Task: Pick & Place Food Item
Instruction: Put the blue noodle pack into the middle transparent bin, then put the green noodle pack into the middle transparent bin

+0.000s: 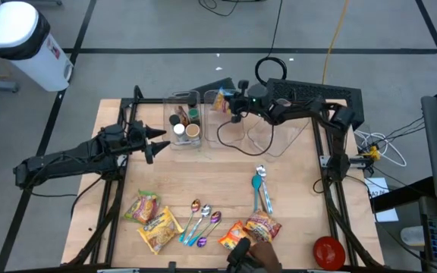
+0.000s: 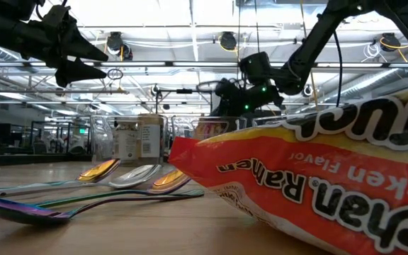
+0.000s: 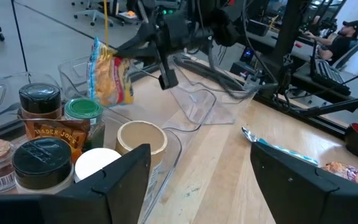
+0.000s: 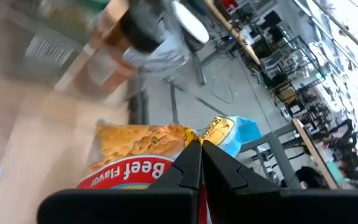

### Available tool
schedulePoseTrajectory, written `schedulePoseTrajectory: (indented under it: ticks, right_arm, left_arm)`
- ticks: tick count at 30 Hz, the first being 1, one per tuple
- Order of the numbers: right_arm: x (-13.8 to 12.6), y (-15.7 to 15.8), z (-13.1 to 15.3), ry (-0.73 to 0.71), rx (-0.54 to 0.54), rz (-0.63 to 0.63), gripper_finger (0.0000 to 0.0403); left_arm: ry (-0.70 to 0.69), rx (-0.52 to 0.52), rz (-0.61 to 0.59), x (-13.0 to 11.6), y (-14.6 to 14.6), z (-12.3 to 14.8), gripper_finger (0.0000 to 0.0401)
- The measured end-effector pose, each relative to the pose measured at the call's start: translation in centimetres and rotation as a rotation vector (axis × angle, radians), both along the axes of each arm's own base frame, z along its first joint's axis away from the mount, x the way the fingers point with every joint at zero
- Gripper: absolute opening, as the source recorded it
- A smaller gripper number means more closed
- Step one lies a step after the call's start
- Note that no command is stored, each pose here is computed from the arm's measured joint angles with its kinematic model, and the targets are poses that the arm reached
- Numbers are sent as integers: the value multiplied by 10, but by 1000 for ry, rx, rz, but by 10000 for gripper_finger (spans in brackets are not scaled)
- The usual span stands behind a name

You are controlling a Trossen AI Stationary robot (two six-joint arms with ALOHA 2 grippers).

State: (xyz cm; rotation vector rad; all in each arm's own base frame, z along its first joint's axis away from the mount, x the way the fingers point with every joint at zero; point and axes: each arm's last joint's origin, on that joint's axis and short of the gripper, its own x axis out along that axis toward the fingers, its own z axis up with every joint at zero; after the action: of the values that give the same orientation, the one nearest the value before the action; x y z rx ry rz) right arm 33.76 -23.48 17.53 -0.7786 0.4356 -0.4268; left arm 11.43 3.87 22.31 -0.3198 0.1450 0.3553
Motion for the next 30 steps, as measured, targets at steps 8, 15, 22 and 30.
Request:
schedulePoseTrajectory:
  ticks: [8,15,22,30]
  right_arm:
    - [3,3,1,41,-105,33,34]
    - [4,3,7,-23,-110,24,129]
    - [12,25,33,-124,-119,-73,192]
    - [12,113,92,-200,46,-316,205]
  left_arm:
    - [0,0,0,0,0,0,292]
    - [0,0,1,0,0,0,276]
    - [0,0,1,0,0,0,281]
    - [0,0,3,0,0,0,296]
